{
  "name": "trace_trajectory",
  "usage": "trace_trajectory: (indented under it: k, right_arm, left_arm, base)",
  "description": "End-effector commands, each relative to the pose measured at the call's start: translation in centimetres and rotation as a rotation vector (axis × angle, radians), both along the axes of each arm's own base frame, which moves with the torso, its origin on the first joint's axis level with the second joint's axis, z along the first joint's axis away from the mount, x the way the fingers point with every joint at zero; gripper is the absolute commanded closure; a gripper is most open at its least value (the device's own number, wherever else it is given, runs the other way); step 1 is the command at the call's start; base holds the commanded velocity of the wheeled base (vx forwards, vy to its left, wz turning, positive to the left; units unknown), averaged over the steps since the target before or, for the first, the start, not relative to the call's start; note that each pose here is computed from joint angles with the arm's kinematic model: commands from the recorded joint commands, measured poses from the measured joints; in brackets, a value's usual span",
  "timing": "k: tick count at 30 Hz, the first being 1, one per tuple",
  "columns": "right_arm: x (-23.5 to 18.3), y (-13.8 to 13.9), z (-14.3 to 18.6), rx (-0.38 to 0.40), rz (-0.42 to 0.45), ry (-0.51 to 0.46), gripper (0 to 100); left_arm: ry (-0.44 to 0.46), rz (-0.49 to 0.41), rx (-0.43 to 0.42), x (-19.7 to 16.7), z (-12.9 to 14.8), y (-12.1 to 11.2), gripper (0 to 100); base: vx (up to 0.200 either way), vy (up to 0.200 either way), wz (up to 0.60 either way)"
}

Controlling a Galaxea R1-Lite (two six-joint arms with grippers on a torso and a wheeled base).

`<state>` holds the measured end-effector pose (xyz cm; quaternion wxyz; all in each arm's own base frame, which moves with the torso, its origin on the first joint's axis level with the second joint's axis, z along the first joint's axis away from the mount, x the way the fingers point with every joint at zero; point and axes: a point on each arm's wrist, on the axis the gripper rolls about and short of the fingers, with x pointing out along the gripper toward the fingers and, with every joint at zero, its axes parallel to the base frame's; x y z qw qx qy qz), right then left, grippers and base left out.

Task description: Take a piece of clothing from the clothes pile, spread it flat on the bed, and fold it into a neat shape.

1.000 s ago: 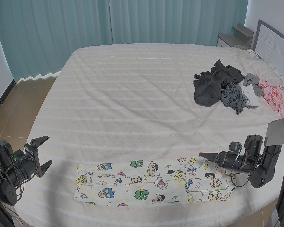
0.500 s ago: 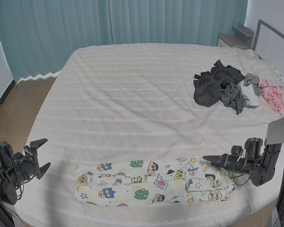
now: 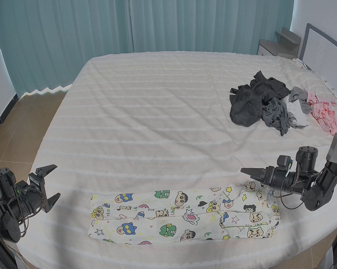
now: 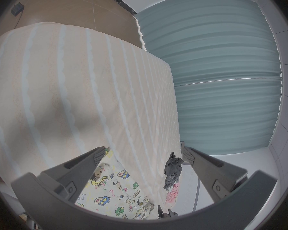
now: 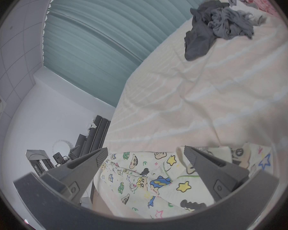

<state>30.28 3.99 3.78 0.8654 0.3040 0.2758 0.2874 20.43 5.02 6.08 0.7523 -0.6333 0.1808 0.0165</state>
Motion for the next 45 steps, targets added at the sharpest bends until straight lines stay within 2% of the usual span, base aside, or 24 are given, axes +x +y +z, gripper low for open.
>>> trace_trajectory:
  k: [1,3,5,6,7,15,21,30,31,45]
  right_arm:
    - [3.8,3.0,2.6,-0.005,0.077,0.032,0]
    - [4.3,3.3,2.5,-0.008,0.083,0.059,0]
    - [5.2,4.2,1.1,-0.035,0.108,0.147,0]
    - [5.2,4.2,1.1,-0.035,0.108,0.147,0]
    - [5.5,4.4,0.1,-0.065,0.126,0.167,0]
    - [6.4,4.3,-3.2,-0.138,0.129,0.205,0]
    - [5.7,3.6,-4.6,-0.237,0.121,0.217,0]
    - [5.1,4.4,-4.3,-0.262,0.154,0.193,0]
    - [5.1,4.5,-4.3,-0.267,0.15,0.192,100]
    - [3.8,4.5,-3.0,-0.303,0.164,0.145,100]
  left_arm:
    - [0.015,-0.002,-0.004,-0.2,-0.2,-0.1,0]
    - [0.015,-0.001,-0.004,-0.2,-0.2,-0.1,0]
    - [0.017,-0.002,-0.006,-0.2,-0.2,-0.1,0]
    - [0.017,-0.002,-0.006,-0.2,-0.2,-0.1,0]
    - [0.017,-0.002,-0.006,-0.2,-0.2,-0.1,0]
    - [0.017,-0.001,-0.004,-0.2,-0.2,-0.1,0]
    - [0.016,-0.002,-0.005,-0.2,-0.2,-0.1,0]
    - [0.017,-0.001,-0.004,-0.2,-0.2,-0.1,0]
    - [0.017,0.0,-0.006,-0.2,-0.2,-0.1,0]
    - [0.017,0.0,-0.006,-0.2,-0.2,-0.1,0]
  base:
    - [0.0,0.0,0.0]
    - [0.0,0.0,0.0]
    - [0.0,0.0,0.0]
    - [0.0,0.0,0.0]
    - [0.0,0.0,0.0]
    - [0.0,0.0,0.0]
    - [0.0,0.0,0.0]
    - [0.0,0.0,0.0]
    - [0.0,0.0,0.0]
    - [0.0,0.0,0.0]
